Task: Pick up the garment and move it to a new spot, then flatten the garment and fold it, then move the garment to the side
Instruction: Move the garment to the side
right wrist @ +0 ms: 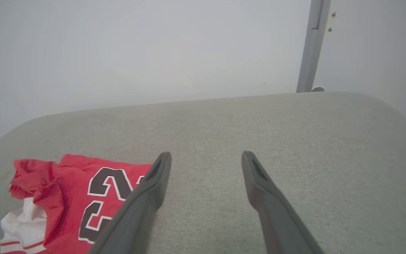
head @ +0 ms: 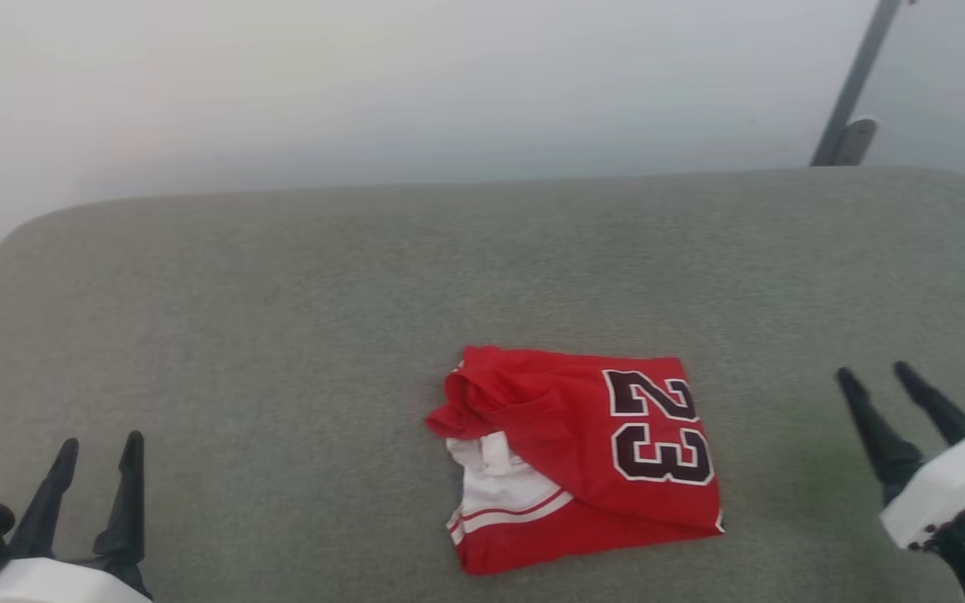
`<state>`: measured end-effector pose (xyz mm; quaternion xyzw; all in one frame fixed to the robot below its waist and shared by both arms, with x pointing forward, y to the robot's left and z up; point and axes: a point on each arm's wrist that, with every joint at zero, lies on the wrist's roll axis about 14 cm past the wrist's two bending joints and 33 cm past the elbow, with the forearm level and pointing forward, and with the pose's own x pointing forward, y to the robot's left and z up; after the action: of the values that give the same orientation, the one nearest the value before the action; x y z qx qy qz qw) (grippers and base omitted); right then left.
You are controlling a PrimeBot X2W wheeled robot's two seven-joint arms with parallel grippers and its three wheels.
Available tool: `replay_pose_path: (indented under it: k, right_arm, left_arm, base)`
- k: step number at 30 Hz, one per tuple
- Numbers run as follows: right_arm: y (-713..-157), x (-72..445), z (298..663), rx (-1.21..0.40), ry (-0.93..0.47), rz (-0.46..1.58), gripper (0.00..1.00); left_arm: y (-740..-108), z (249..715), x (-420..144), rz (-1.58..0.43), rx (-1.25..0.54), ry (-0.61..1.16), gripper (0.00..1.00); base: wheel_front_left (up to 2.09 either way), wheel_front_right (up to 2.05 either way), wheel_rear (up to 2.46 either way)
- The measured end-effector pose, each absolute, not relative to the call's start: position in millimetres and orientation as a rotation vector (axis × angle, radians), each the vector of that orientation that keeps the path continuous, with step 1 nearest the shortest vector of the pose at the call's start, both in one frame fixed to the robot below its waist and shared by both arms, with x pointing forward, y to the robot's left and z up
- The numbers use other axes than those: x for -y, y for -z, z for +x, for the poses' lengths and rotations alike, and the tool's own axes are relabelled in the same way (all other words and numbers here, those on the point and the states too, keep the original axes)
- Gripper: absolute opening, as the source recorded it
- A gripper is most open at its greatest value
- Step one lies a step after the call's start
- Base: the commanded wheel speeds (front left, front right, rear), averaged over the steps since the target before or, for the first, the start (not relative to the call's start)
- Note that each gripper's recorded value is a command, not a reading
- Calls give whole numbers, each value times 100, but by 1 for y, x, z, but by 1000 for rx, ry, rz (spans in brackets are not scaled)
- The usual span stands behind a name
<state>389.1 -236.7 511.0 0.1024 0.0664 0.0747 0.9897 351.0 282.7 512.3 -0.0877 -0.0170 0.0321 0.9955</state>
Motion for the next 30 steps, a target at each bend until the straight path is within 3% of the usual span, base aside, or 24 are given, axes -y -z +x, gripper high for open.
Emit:
replay_pose_path:
  k: [8,15,24,30]
  right_arm:
    - [-488,182,408,-312,-316,196,100]
    - [-443,148,412,-574,-431,140,100]
    - [-389,135,414,-912,-490,62,100]
    - [-370,120,418,-1054,-526,51,100]
  left_arm:
    - [-503,340,-292,-184,7,-103,100]
    - [-493,331,-301,-208,-13,-154,100]
    - [-474,325,-311,-233,-62,-217,100]
    - [-461,326,-314,-235,-96,-246,100]
  base:
    - [0,0,0]
    - [0,0,0]
    - [0,0,0]
    - [0,0,0]
